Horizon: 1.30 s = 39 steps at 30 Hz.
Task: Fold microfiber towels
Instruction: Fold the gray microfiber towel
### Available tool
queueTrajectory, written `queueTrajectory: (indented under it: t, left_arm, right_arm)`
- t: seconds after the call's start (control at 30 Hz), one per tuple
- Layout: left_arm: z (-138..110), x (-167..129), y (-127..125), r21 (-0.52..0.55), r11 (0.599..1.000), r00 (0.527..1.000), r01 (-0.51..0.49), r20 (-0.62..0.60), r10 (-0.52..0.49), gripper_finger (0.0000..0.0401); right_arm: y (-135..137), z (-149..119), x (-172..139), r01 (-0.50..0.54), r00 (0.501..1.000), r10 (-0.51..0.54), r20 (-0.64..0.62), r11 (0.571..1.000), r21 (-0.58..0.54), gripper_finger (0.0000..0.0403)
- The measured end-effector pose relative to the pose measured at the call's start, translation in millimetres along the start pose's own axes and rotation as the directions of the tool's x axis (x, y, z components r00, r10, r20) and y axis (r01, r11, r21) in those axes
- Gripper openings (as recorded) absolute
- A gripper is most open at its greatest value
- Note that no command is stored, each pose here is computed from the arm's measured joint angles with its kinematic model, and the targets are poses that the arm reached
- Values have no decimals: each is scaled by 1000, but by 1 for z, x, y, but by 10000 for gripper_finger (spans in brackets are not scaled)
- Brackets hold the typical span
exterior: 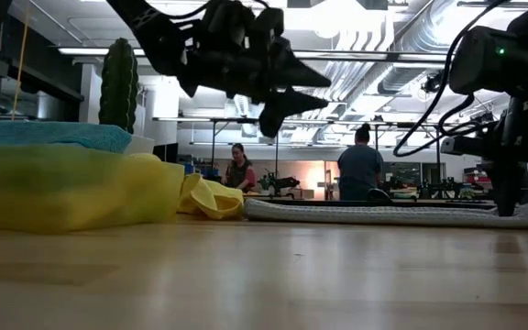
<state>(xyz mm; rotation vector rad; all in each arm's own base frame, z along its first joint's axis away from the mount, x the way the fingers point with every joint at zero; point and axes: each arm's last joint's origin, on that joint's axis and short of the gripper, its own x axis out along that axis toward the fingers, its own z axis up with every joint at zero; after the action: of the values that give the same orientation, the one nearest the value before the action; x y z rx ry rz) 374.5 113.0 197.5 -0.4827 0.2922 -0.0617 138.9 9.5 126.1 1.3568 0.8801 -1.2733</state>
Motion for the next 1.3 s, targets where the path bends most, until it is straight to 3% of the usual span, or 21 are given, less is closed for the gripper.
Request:
queueTrajectory:
  t: [0.13,0.3,0.47,0.57,0.7,0.77,0.93,1.13,1.3]
  left_arm:
    - [10,-2,-3,-10,1000,998,10,69,-9,158]
    - [19,-4,-9,25,1000,997,0,80,-2,158]
    - [-3,10,-16,163,984,992,-70,-95,87,154]
    - [-27,20,-17,232,963,958,-136,-217,188,127]
    - [-49,19,-14,338,896,855,-289,-331,400,48]
    - [-50,14,-9,368,865,813,-342,-346,469,13]
    - [-36,-4,-1,450,799,747,-399,-345,568,3]
    - [-51,-12,20,486,813,667,-321,-494,558,1]
    - [-57,-7,24,466,844,694,-266,-514,503,0]
  right_arm:
    - [-4,2,-1,21,999,-20,31,999,-48,10]
    - [-11,6,-17,80,995,-73,61,991,-109,4]
    - [-9,6,-25,26,999,-23,31,992,-122,2]
    - [-4,6,-32,-12,1000,15,22,992,-125,2]
    - [1,6,-40,-29,999,34,31,990,-137,1]
    - [3,6,-43,-32,999,37,31,988,-153,1]
    - [3,6,-44,-27,999,33,30,987,-159,1]
    - [7,5,-50,-42,999,46,16,983,-181,0]
    - [12,6,-63,-41,999,47,19,975,-219,0]
